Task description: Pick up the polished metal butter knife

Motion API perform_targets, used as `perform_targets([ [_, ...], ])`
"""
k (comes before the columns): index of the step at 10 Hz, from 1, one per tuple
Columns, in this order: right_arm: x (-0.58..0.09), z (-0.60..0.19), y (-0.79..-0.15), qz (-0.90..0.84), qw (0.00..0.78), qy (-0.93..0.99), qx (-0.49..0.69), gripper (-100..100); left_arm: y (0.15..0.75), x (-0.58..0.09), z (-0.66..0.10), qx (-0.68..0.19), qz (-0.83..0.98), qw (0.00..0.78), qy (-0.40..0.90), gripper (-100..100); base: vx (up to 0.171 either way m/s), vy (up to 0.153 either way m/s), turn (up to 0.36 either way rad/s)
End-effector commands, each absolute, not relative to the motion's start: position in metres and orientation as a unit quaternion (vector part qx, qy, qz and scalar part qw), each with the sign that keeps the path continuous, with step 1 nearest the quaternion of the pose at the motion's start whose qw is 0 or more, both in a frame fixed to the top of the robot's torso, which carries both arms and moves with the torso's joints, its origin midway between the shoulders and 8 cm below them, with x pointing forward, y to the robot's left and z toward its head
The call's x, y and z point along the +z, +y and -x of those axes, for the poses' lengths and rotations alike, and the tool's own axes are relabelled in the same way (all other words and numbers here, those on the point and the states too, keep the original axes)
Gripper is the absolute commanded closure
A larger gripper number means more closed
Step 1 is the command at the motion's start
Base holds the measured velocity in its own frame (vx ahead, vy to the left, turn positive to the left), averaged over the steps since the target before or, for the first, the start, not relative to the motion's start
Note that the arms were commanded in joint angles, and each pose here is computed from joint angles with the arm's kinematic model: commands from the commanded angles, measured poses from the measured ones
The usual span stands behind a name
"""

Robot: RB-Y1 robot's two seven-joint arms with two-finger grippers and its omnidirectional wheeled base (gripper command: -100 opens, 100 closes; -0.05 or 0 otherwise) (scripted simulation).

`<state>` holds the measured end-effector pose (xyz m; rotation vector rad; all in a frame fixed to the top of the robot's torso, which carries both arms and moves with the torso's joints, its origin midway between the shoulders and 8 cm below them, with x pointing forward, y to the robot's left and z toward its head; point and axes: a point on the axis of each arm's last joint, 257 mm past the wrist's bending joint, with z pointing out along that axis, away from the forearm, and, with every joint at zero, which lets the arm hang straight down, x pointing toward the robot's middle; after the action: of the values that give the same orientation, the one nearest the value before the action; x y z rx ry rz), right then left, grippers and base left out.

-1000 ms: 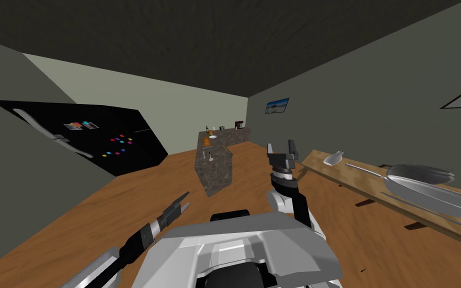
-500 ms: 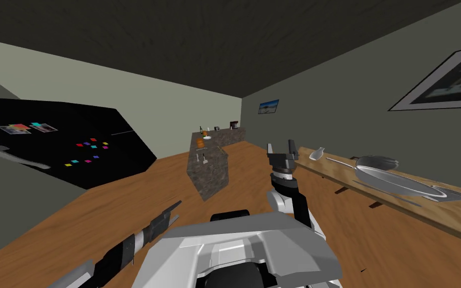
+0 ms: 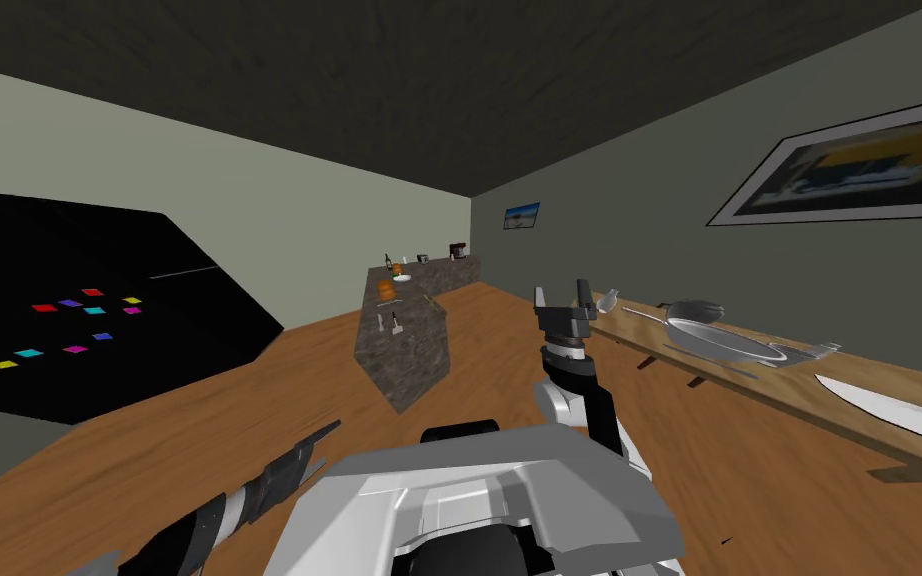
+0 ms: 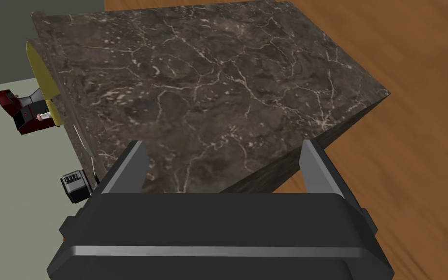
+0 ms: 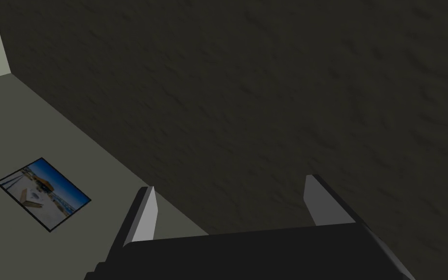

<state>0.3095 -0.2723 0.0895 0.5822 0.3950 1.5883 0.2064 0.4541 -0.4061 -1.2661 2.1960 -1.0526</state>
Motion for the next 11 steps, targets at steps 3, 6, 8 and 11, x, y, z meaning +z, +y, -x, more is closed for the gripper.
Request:
perform_targets([
  [3, 0.089, -0.310, -0.272, -0.256, 0.646, 0.174, 0.698, 0, 0.526, -0.414, -0.159, -0.292, 0.482, 0.164, 0.810, -100, 0.074, -0.038, -0.229],
  [6, 0.089, -0.310, -0.272, -0.256, 0.646, 0.174, 0.698, 0, 0.563, -0.406, -0.141, -0.249, 0.487, 0.152, 0.823, -100, 0.094, -0.032, -0.175],
  [8, 0.089, -0.310, -0.272, -0.256, 0.646, 0.174, 0.698, 0, 0.593, -0.399, -0.123, -0.212, 0.495, 0.140, 0.831, -100, 0.130, -0.045, -0.218],
  [11, 0.089, -0.309, -0.272, -0.256, 0.646, 0.174, 0.698, 0, 0.642, -0.381, -0.091, -0.147, 0.506, 0.118, 0.842, -100, 0.117, -0.007, -0.215],
])
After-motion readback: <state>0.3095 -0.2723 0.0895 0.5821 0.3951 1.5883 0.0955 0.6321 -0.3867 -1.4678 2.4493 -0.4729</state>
